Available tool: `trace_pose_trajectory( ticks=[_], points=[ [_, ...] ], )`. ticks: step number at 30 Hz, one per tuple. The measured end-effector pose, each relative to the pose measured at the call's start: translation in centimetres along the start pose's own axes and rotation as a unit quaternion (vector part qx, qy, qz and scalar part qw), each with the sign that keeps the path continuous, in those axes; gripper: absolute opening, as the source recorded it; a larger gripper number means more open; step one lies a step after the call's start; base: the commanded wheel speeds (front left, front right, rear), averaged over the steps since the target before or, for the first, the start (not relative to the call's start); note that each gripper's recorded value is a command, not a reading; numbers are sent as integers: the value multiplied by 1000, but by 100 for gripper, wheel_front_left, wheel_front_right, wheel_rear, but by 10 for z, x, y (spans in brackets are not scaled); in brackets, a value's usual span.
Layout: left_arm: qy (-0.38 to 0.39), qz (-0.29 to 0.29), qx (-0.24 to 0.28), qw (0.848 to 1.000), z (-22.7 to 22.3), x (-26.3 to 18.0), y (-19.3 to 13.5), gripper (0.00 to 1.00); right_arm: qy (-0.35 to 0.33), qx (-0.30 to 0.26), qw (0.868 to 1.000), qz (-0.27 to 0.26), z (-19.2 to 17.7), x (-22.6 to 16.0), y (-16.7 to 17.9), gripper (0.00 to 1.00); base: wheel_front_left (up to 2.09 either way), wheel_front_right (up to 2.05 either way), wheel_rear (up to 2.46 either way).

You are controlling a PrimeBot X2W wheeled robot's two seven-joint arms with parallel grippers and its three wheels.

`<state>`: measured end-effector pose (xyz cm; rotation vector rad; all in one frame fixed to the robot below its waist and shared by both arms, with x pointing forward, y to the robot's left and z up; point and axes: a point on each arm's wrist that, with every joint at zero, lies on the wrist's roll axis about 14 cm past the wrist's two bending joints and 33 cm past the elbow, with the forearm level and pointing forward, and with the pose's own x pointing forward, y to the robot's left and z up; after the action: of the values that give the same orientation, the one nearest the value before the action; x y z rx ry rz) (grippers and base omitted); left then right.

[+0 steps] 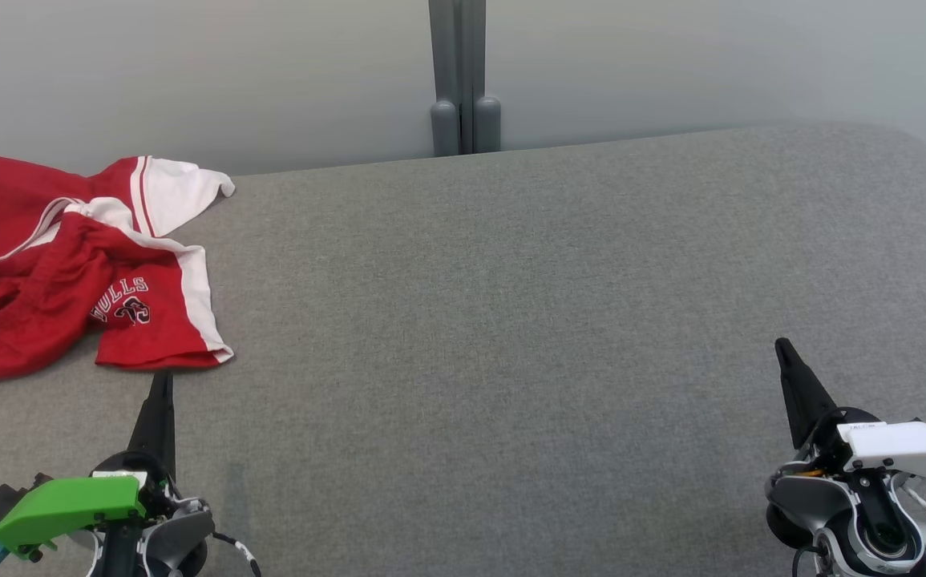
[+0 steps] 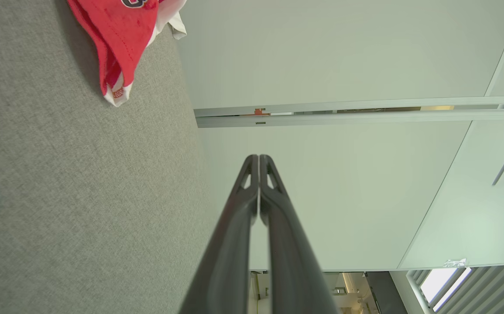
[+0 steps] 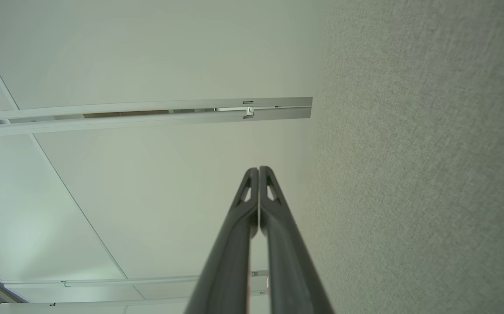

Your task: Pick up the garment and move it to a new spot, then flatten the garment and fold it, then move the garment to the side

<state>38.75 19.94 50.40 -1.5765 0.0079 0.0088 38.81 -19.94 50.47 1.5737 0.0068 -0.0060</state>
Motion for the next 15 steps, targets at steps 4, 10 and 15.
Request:
trace_pose_trajectory(
  ticks=[4, 10, 15],
  points=[
    [0, 0, 0, 1000, 0, 0, 0, 0, 0, 0, 1000, 0, 0, 0, 0, 0, 0, 0, 0],
    [0, 0, 0, 1000, 0, 0, 0, 0, 0, 0, 1000, 0, 0, 0, 0, 0, 0, 0, 0],
    [0, 0, 0, 1000, 0, 0, 0, 0, 0, 0, 1000, 0, 0, 0, 0, 0, 0, 0, 0]
  ],
)
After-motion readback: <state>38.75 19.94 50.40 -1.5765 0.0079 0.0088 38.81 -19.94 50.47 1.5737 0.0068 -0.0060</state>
